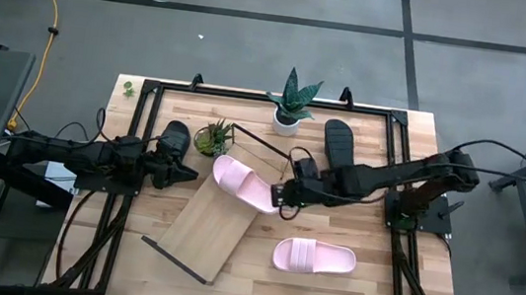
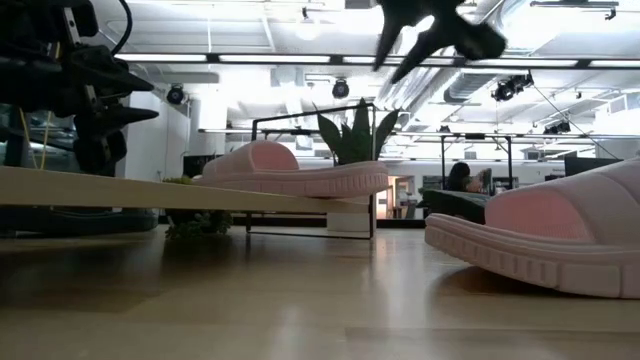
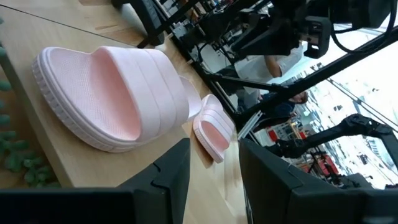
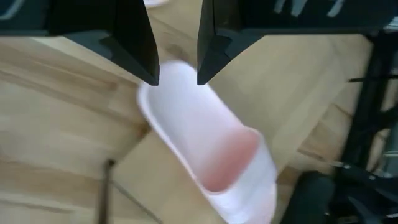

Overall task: Pick and place slides into the shelf
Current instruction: Put the top pink slide on the shelf

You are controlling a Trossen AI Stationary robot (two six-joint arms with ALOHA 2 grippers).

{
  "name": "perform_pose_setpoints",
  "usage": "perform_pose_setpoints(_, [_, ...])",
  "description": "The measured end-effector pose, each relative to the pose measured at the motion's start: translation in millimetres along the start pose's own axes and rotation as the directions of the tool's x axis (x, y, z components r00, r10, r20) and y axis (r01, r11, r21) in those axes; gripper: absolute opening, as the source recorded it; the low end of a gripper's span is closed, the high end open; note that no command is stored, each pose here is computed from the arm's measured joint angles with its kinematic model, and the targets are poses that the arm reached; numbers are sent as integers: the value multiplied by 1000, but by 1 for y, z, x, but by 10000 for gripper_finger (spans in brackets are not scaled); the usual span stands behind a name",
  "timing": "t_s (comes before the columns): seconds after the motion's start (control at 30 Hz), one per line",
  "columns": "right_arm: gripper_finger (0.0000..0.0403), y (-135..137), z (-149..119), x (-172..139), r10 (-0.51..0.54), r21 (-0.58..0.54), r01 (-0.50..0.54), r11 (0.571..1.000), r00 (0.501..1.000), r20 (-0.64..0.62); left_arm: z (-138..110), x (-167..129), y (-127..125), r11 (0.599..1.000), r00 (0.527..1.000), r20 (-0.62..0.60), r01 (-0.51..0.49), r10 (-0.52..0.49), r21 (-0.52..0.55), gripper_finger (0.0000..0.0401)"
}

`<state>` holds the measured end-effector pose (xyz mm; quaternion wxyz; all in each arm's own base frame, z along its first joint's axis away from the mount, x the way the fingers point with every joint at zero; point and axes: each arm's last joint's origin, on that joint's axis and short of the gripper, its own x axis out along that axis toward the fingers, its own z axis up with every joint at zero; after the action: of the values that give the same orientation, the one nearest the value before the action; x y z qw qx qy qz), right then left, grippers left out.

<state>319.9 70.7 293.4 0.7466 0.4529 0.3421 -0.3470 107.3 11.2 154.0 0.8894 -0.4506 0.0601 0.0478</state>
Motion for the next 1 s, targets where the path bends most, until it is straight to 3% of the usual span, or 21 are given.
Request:
perform_pose_setpoints(0.13, [99,-4,-12,-1,-43,-6,44,999,999,16,0,0,0,1000,1000,9,-8,8,0,127])
perform_pose_setpoints(0.33, [99,-14,-37,35,15,116,-16,993,1000,5,1,0,1,1000,999,26,-26,27,-4,127])
perform_pose_setpoints(0.5, [99,-35,-53,46,-16,258,-26,966,987,159,0,0,1,999,999,24,-24,25,-25,127])
perform_pose_setpoints(0.67, [110,-60,-65,60,-14,318,-11,948,997,76,0,0,1,999,999,21,-24,25,-31,127])
perform_pose_setpoints(0.83, [151,-76,-74,69,157,427,-225,876,969,189,0,0,1,999,1000,20,-23,24,-35,127])
perform_pose_setpoints(1.0, [193,-101,-81,79,279,504,-381,775,922,268,0,0,1,998,999,20,-23,24,-50,127])
